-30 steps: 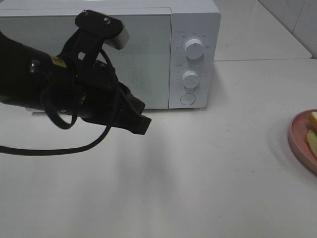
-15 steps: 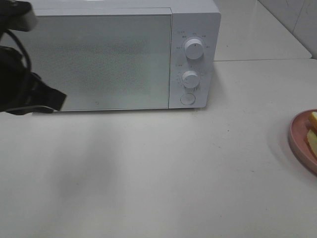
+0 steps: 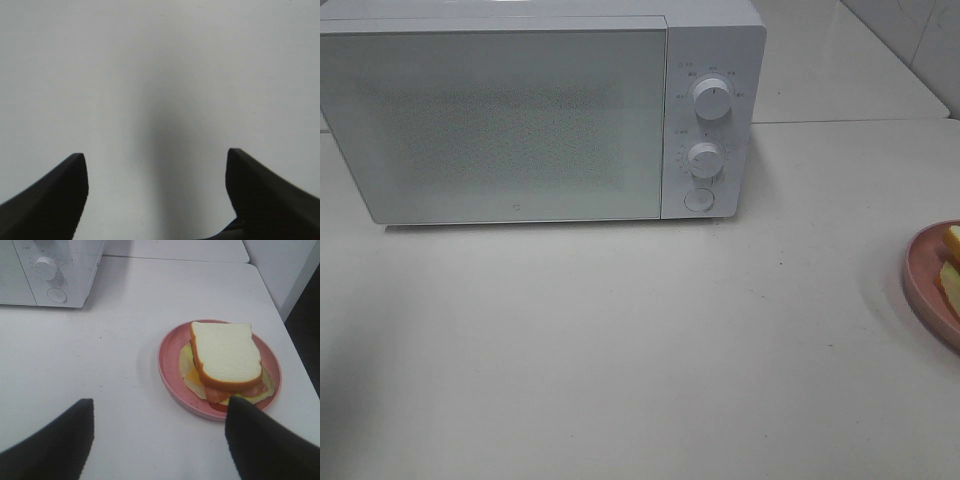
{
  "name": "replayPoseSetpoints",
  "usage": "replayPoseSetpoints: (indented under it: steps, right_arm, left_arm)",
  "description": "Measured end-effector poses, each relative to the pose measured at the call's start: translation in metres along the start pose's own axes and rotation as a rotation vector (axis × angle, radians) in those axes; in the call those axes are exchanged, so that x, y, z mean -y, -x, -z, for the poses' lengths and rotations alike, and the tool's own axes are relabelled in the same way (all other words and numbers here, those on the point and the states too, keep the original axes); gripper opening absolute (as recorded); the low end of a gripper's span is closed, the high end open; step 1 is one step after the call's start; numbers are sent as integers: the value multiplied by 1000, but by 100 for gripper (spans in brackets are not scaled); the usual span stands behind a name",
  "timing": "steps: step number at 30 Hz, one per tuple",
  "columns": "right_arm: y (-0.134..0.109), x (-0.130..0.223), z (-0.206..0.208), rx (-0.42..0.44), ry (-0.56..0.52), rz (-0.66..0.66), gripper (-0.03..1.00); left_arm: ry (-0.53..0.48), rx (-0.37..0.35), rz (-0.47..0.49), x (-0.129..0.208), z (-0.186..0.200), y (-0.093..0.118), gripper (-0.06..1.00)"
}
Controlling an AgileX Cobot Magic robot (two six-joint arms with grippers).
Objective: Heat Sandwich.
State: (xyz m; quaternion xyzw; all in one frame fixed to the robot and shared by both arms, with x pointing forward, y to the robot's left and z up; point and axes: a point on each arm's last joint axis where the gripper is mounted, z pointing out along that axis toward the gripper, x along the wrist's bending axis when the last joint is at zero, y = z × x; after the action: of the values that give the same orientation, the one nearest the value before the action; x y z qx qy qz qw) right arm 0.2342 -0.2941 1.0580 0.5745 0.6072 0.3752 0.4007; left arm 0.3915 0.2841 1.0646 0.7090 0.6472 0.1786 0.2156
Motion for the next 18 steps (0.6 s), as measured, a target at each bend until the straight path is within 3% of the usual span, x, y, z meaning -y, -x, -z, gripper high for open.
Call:
replayPoseSetpoints:
  steps: [8, 18]
  right_arm:
    - [0, 0, 0, 0, 0, 0, 71]
    - [0, 0, 0, 0, 0, 0, 71]
  left_arm:
    - [102, -85, 63, 28, 44, -13, 73]
    - [241, -100, 102, 74, 66, -9, 73]
